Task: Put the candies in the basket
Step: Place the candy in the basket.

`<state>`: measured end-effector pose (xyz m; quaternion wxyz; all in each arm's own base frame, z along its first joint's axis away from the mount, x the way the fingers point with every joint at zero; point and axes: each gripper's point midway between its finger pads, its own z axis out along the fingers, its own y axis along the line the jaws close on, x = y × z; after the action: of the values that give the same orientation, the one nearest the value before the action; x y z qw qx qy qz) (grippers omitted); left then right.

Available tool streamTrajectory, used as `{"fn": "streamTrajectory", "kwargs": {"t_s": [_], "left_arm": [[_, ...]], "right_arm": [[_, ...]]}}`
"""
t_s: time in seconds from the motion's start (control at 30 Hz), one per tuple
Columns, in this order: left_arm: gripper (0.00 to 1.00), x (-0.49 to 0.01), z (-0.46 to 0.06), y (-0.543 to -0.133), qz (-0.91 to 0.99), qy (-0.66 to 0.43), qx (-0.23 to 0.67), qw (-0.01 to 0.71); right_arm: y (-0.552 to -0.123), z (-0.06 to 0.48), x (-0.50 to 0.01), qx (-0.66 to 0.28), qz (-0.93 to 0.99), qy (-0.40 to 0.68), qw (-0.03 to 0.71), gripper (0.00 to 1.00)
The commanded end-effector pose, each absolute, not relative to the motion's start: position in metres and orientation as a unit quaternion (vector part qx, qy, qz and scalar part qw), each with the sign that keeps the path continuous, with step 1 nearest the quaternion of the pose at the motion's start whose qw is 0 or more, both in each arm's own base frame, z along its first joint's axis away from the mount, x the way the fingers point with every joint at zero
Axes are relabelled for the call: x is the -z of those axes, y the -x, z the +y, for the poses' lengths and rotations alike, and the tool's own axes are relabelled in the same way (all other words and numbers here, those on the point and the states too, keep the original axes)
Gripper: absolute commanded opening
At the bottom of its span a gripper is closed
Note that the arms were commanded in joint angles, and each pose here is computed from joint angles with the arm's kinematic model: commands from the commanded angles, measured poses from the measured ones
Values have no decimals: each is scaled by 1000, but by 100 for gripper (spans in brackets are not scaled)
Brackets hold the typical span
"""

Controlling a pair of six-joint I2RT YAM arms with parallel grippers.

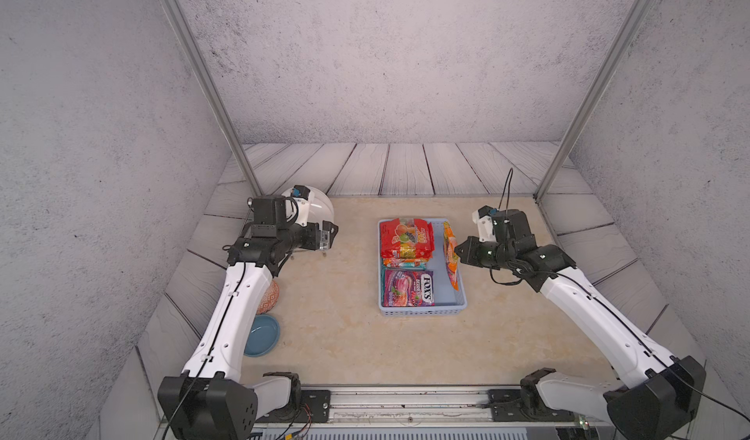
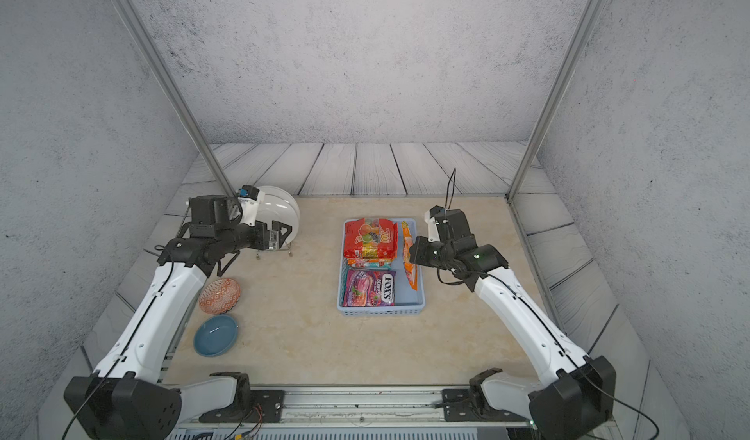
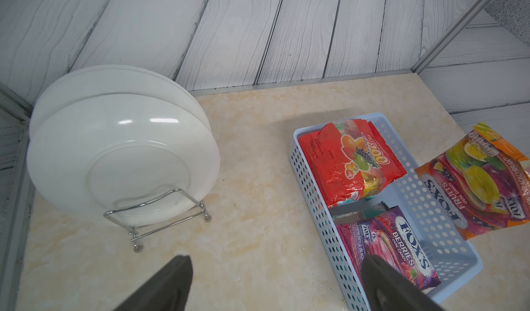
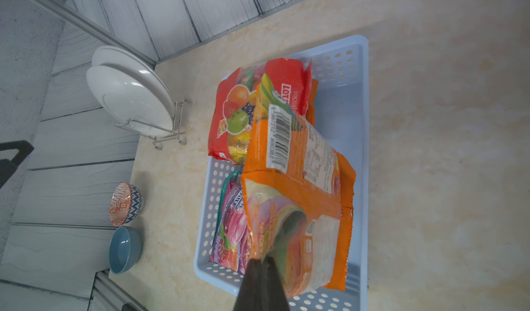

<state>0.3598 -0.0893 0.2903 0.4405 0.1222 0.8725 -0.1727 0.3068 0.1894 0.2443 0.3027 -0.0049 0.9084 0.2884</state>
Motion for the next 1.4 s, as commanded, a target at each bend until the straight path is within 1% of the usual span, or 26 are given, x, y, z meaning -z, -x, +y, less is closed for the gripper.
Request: {"fn": "streamTrajectory", "kwargs": {"t_s": [0.0,0.23,0.43,0.57,0.73,0.9,1.0,1.13,1.23,1.3,1.33,1.37], "left_arm": [[99,-295,-92,-362,868,-124,182,445],[98,-291,-92,-365,869,-121,184,443],[98,-290,-92,-366,869,-120,187,442],[98,-298,-94,-364,867,-121,196,443],[98,-292,-93,-365,867,-120,192,444],[98,-297,-93,-362,865,-124,188,448],[99,-297,-94,-362,864,-124,191,449],[98,-299,-93,-361,864,-128,185,451],[98,-296,-94,-362,863,-127,188,451],[98,-300,-95,-360,863,-128,192,449],[99,-301,-95,-359,863,-129,192,449],[98,-300,-94,-360,864,-129,188,450]], "right_arm": [[-309,202,-250,-298,904,24,304,0],[-298,214,-234,-303,909,25,286,0],[-292,234,-231,-304,909,56,279,0],[-290,237,-226,-300,919,49,253,0],[-287,245,-212,-300,927,43,220,0],[-291,265,-208,-312,926,50,206,0],[-290,277,-200,-303,934,61,181,0],[-284,297,-200,-301,934,99,167,0],[-283,300,-186,-283,944,98,139,0],[-284,304,-186,-278,947,98,130,0],[-282,309,-186,-280,945,107,130,6],[-279,316,-187,-283,942,123,129,18]]}}
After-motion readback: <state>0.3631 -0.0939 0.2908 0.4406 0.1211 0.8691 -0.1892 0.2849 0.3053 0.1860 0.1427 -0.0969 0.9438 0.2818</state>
